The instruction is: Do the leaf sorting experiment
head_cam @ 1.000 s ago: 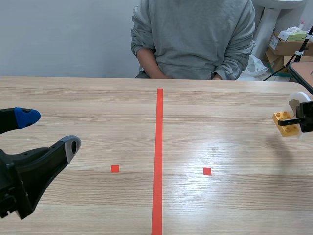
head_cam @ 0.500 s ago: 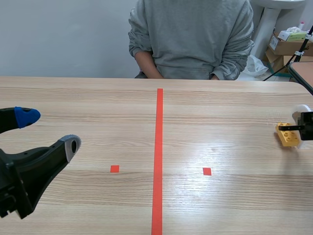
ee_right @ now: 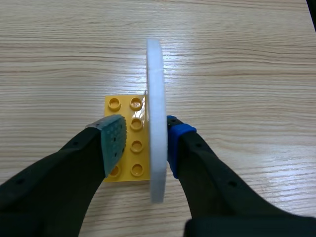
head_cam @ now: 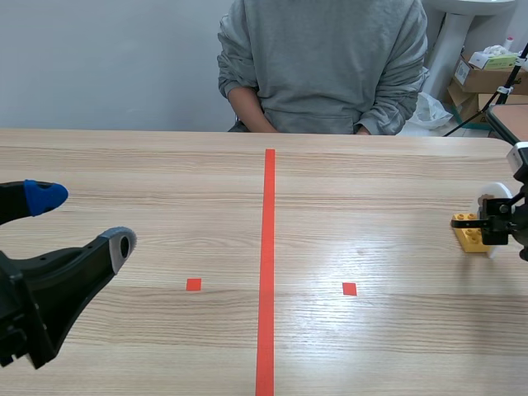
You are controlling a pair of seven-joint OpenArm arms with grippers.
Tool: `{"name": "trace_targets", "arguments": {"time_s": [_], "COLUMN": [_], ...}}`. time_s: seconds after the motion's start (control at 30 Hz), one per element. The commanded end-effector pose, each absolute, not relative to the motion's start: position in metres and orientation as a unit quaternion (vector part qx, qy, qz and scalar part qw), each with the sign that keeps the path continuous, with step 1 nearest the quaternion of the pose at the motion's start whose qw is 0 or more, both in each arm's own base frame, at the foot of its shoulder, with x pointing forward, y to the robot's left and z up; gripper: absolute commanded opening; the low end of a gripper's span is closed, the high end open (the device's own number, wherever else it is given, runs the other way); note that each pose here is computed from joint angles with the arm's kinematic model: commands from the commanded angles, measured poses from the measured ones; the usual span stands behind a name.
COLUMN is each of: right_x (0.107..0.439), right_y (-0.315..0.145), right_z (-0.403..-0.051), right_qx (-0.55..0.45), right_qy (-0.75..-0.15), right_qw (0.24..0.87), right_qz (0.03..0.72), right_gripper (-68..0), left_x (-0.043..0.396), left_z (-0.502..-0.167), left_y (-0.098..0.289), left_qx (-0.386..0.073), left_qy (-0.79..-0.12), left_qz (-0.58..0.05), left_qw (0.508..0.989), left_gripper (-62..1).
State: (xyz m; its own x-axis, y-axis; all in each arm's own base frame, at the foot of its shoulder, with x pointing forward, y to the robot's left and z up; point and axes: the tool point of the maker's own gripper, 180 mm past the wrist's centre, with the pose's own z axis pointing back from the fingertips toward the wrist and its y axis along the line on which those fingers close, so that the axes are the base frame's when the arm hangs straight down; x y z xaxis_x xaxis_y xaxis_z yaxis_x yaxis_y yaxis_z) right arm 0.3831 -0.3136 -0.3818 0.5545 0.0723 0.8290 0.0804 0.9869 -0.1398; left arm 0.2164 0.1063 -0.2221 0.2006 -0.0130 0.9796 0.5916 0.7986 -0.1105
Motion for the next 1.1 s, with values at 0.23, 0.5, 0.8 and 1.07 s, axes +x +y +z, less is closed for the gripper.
{"name": "trace_targets", "arguments": {"time_s": [0.23, 0.5, 0.8, 1.07], "right_x": [0.391, 0.376, 0.338, 0.307], "right_y": [-0.322, -0.327, -0.317, -0.244], "right_z": [-0.365, -0.337, -0.293, -0.251], "right_qx": [-0.091, -0.100, -0.076, -0.008], "right_qy": [-0.479, -0.489, -0.514, -0.525], "right_qw": [0.873, 0.866, 0.853, 0.835], "right_qz": [0.000, 0.022, 0.048, 0.165], "right_gripper": [-16.6, -9.9, -9.3, -9.3], "left_x": [0.216, 0.216, 0.216, 0.215], "left_z": [-0.216, -0.217, -0.216, -0.217], "left_y": [0.104, 0.104, 0.104, 0.104], "left_qx": [-0.248, -0.248, -0.248, -0.248], "left_qy": [-0.606, -0.605, -0.606, -0.605], "left_qz": [-0.198, -0.199, -0.199, -0.199], "left_qw": [0.730, 0.730, 0.730, 0.730], "left_gripper": [1.4, 1.4, 1.4, 1.4]}}
